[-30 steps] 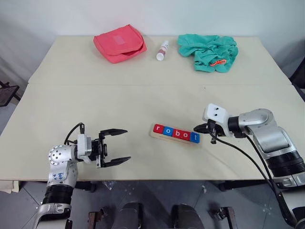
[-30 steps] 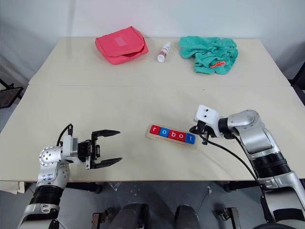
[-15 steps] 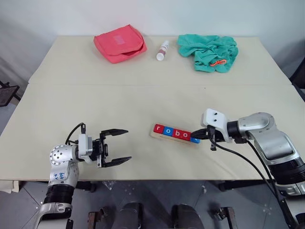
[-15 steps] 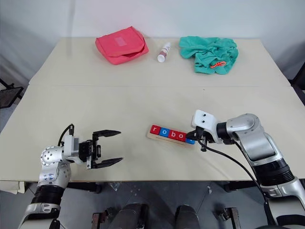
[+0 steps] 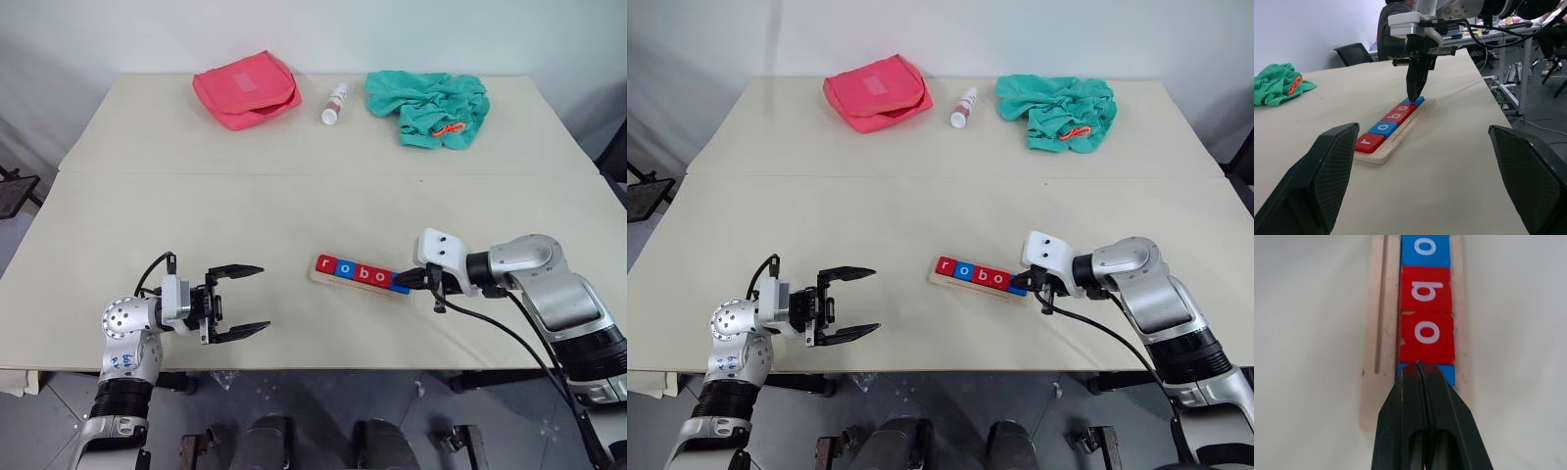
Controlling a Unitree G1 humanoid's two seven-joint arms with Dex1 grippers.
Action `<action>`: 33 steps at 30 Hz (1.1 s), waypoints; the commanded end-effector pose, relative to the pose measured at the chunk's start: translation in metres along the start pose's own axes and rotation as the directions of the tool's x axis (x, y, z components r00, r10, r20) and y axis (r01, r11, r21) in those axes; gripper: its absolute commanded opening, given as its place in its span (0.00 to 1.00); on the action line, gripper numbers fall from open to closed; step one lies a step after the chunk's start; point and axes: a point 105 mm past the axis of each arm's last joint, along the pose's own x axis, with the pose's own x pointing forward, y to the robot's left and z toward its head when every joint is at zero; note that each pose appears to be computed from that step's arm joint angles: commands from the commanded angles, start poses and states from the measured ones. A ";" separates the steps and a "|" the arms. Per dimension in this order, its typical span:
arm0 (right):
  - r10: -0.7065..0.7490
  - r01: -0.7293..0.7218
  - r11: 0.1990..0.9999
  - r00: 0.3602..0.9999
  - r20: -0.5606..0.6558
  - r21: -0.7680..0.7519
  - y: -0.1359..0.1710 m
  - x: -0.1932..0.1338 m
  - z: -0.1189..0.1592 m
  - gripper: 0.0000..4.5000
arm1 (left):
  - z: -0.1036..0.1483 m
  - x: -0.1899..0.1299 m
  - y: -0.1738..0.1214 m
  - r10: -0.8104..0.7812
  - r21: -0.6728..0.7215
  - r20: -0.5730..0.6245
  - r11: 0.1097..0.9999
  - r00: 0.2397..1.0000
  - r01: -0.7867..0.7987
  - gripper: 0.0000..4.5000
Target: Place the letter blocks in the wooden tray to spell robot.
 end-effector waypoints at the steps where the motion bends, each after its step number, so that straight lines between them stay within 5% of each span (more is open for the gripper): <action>1: -0.039 0.042 0.998 0.996 0.080 -0.036 -0.005 -0.020 0.016 0.01 | 0.005 0.000 0.001 -0.004 0.034 -0.005 0.999 1.000 0.005 1.00; 8: -0.013 0.031 0.997 0.970 0.241 -0.070 0.002 -0.061 -0.004 0.01 | 0.006 -0.013 0.012 0.084 0.041 -0.032 0.996 0.996 -0.083 1.00; 11: -0.016 0.033 0.998 0.967 0.255 -0.060 0.002 -0.077 -0.022 0.13 | 0.009 -0.018 0.021 0.159 0.048 -0.025 0.986 0.987 -0.158 1.00; 22: -0.106 0.114 0.993 0.950 0.294 -0.011 -0.004 -0.118 -0.076 0.99 | 0.022 -0.033 0.044 0.353 0.123 -0.010 0.929 0.936 -0.349 1.00; 33: -0.195 0.168 0.980 0.906 0.375 0.104 -0.007 -0.137 -0.086 0.99 | 0.031 -0.054 0.043 0.366 0.090 0.034 0.926 0.930 -0.367 1.00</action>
